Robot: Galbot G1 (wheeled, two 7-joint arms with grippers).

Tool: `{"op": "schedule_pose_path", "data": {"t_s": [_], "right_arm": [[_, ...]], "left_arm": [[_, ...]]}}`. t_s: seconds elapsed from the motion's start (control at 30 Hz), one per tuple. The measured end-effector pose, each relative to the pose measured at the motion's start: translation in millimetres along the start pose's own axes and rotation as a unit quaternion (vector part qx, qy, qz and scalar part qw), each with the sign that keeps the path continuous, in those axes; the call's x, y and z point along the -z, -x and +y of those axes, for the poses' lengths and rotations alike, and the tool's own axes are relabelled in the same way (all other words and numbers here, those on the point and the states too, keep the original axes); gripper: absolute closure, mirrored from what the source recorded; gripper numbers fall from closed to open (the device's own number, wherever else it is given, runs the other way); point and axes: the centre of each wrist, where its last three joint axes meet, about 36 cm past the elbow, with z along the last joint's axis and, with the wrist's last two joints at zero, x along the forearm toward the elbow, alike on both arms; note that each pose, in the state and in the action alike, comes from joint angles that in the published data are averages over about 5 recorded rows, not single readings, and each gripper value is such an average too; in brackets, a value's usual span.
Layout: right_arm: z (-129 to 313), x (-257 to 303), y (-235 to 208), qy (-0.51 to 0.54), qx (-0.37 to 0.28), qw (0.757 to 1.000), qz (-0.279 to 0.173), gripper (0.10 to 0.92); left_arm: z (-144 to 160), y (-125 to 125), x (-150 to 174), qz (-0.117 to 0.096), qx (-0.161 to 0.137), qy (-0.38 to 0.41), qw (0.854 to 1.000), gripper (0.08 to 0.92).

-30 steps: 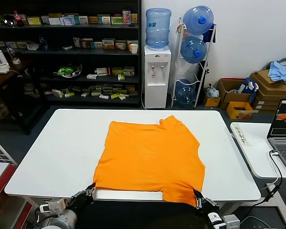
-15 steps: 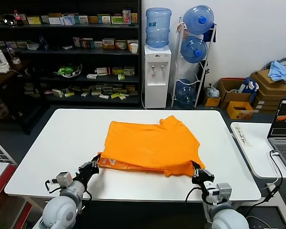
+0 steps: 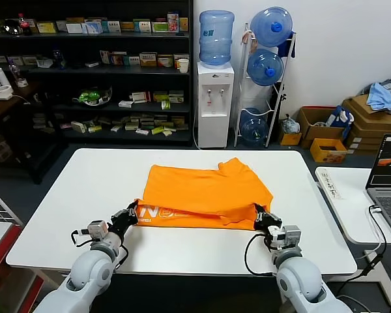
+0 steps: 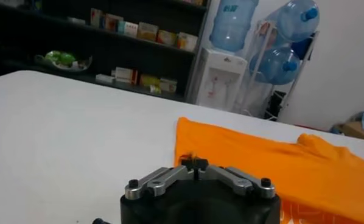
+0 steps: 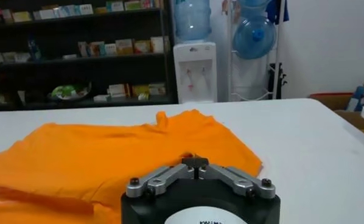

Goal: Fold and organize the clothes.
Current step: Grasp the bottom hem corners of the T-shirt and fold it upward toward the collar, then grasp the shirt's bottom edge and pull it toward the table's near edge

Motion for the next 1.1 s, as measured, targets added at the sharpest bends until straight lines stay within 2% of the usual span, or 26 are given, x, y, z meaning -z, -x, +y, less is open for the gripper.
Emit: {"op": "schedule_pose_path", "data": {"t_s": [0.3, 0.5, 0.63, 0.8, 1.1], "right_arm": [[-8.8, 0.8, -7.9, -0.016, 0.0, 1.0, -0.015, 0.5], [-19.8, -10.1, -28.9, -0.031, -0.007, 0.999, -0.012, 0.327], [-26.2, -21.4, -40.6, -0.031, -0.015, 0.999, 0.002, 0.227], [-28.9, -29.4, -46.9, -0.023, -0.02, 0.999, 0.017, 0.201], [-32.2, -39.2, -43.0, 0.0, -0.024, 0.999, 0.043, 0.2]], "left_arm": [[4.8, -1.9, 2.2, -0.001, -0.002, 0.011, 1.0, 0.591], [8.7, -17.5, -3.9, 0.007, -0.003, 0.02, 1.0, 0.417], [10.4, -29.1, -17.0, 0.02, -0.008, 0.021, 1.0, 0.296], [8.9, -35.4, -30.8, 0.033, -0.017, 0.018, 0.999, 0.186], [16.6, -28.5, -42.1, 0.041, -0.015, 0.018, 0.999, 0.177]]}}
